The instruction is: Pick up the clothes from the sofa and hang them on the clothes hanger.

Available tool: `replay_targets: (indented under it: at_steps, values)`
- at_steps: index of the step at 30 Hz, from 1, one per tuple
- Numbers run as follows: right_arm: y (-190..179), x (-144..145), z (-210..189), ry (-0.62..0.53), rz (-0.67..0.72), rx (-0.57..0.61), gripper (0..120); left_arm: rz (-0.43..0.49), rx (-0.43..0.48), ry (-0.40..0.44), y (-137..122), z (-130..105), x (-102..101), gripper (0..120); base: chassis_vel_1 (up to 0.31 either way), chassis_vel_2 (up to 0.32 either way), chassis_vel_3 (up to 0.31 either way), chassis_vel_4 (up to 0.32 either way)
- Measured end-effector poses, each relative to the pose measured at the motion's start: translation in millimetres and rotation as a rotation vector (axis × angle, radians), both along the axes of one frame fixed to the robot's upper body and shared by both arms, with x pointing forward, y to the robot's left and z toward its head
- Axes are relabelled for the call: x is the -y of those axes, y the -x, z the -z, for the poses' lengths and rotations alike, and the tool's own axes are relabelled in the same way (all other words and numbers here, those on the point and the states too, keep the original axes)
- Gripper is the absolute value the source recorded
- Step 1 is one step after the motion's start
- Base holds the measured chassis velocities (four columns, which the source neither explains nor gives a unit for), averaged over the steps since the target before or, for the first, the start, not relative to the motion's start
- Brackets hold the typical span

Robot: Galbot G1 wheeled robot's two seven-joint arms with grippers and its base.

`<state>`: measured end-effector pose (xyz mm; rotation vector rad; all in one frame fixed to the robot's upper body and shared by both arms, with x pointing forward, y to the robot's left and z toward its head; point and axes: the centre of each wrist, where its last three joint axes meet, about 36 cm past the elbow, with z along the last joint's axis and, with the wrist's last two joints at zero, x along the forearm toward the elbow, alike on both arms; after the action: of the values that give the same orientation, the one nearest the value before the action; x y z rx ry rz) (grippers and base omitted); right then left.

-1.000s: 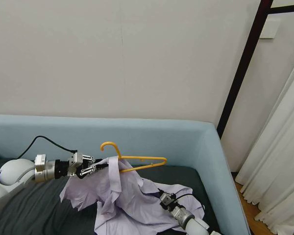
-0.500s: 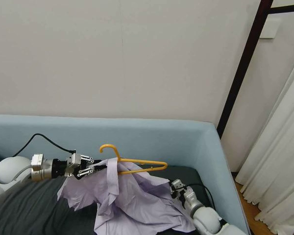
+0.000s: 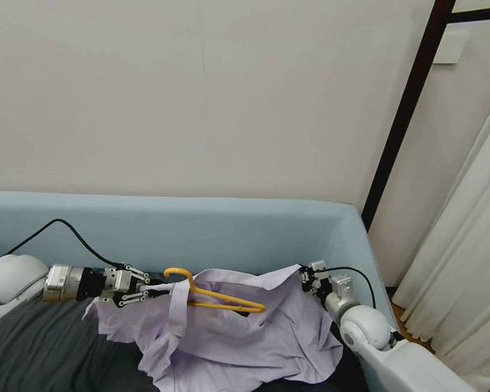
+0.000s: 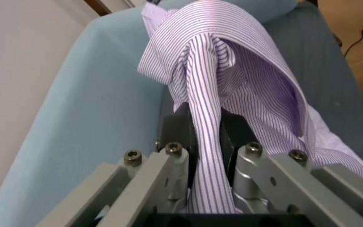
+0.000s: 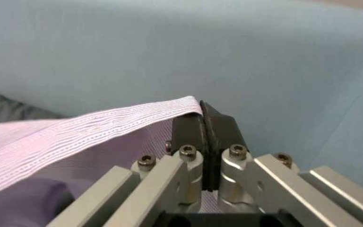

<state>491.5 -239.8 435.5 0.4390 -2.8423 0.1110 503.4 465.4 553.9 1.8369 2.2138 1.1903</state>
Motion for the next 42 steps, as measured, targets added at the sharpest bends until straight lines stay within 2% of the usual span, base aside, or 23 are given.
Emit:
replay_targets:
  at_steps: [6,10,14,21,26,31,34,35,39,40,42]
  values:
    - [17,4,-37,-0.026,-0.007,0.030,0,-0.022,0.025,-0.023,-2,2,2,7,0.000,0.000,0.000,0.000]
    - [36,8,-65,-0.049,-0.025,0.040,0,-0.077,0.048,-0.028,-5,5,3,7,0.000,0.000,0.000,0.000]
    - [65,2,-95,-0.075,-0.056,0.048,0,-0.172,0.047,0.012,-7,11,13,7,0.000,0.000,0.000,0.000]
    - [86,-8,-124,-0.097,-0.099,0.048,0,-0.194,0.028,0.030,-7,17,29,7,0.000,0.000,0.000,0.000]
    - [97,-9,-148,-0.105,-0.130,0.060,0,-0.193,-0.008,0.049,-8,29,47,7,0.000,0.000,0.000,0.000]
    - [111,-13,-166,-0.108,-0.171,0.083,0,-0.213,-0.073,0.094,-13,52,67,7,0.000,0.000,0.000,0.000]
    - [123,-18,-179,-0.108,-0.204,0.102,0,-0.201,-0.123,0.124,-22,74,92,7,0.000,0.000,0.000,0.000]
    - [123,-18,-179,-0.108,-0.204,0.102,0,-0.201,-0.123,0.124,-22,74,92,7,0.000,0.000,0.000,0.000]
    - [137,-19,-181,-0.094,-0.232,0.088,0,-0.191,-0.117,0.172,-51,75,128,7,0.000,0.000,0.000,0.000]
    - [137,-19,-181,-0.094,-0.232,0.088,0,-0.191,-0.117,0.172,-51,75,128,7,0.000,0.000,0.000,0.000]
    - [145,-20,-179,-0.084,-0.248,0.077,0,-0.200,-0.110,0.216,-68,68,144,7,0.000,0.000,0.000,0.000]
